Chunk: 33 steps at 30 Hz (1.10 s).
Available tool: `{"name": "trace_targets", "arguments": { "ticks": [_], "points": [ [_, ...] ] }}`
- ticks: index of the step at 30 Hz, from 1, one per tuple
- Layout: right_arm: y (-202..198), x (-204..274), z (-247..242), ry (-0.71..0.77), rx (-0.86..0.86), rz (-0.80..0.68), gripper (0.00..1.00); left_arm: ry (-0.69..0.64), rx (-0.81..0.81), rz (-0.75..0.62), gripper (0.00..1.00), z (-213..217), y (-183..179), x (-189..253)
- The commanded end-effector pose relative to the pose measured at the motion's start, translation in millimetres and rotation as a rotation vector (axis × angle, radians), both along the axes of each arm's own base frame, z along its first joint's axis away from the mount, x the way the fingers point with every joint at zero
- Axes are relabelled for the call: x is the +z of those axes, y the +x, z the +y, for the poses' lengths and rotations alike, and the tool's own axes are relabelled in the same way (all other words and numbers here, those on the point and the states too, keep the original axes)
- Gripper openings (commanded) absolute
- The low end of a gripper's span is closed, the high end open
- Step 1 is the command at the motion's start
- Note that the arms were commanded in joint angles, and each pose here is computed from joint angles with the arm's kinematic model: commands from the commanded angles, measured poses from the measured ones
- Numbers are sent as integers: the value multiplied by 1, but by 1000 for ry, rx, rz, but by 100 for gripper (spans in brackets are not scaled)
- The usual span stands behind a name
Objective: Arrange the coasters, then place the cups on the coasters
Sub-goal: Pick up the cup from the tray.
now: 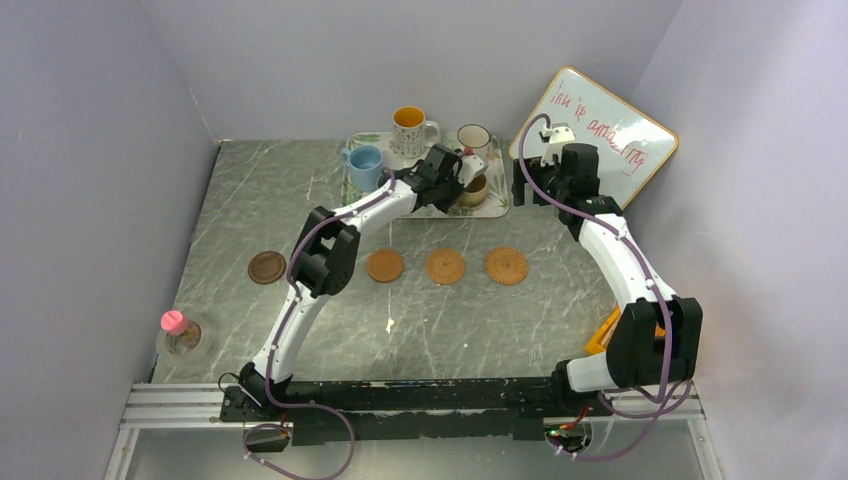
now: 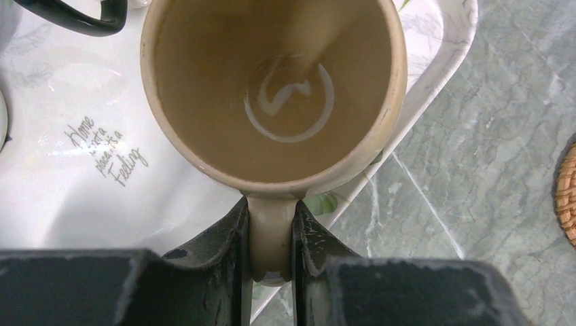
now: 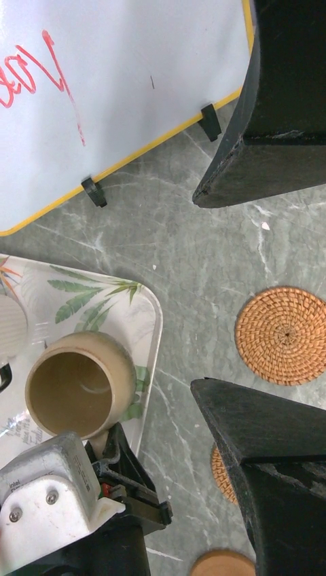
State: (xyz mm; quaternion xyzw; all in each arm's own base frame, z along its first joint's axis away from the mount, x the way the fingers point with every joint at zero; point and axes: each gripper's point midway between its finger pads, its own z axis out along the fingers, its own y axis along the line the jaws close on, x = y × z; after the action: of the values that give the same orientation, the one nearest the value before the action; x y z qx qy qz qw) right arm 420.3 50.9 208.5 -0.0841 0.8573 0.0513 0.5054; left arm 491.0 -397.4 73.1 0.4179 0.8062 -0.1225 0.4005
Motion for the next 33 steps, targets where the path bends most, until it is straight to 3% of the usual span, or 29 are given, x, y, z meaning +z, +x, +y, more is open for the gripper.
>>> {"name": "trace_targets", "arguments": {
  "ticks": [1, 7, 16, 26, 33],
  "points": [
    [7, 10, -1, -15, -7, -52, 100, -129, -32, -113, 5, -7, 10, 77],
    [7, 9, 0, -8, -7, -48, 100, -216, -12, -224, 5, 25, 11, 165],
    [7, 1, 4, 16, -1, -23, 97, -193, 29, -374, 5, 102, -33, 234],
    [-5, 1, 38, 86, 118, -15, 96, -81, 206, -432, 5, 217, -75, 249],
    [-13, 3, 60, 97, 187, -21, 100, 18, 375, -381, 5, 308, -102, 219]
  ]
}}
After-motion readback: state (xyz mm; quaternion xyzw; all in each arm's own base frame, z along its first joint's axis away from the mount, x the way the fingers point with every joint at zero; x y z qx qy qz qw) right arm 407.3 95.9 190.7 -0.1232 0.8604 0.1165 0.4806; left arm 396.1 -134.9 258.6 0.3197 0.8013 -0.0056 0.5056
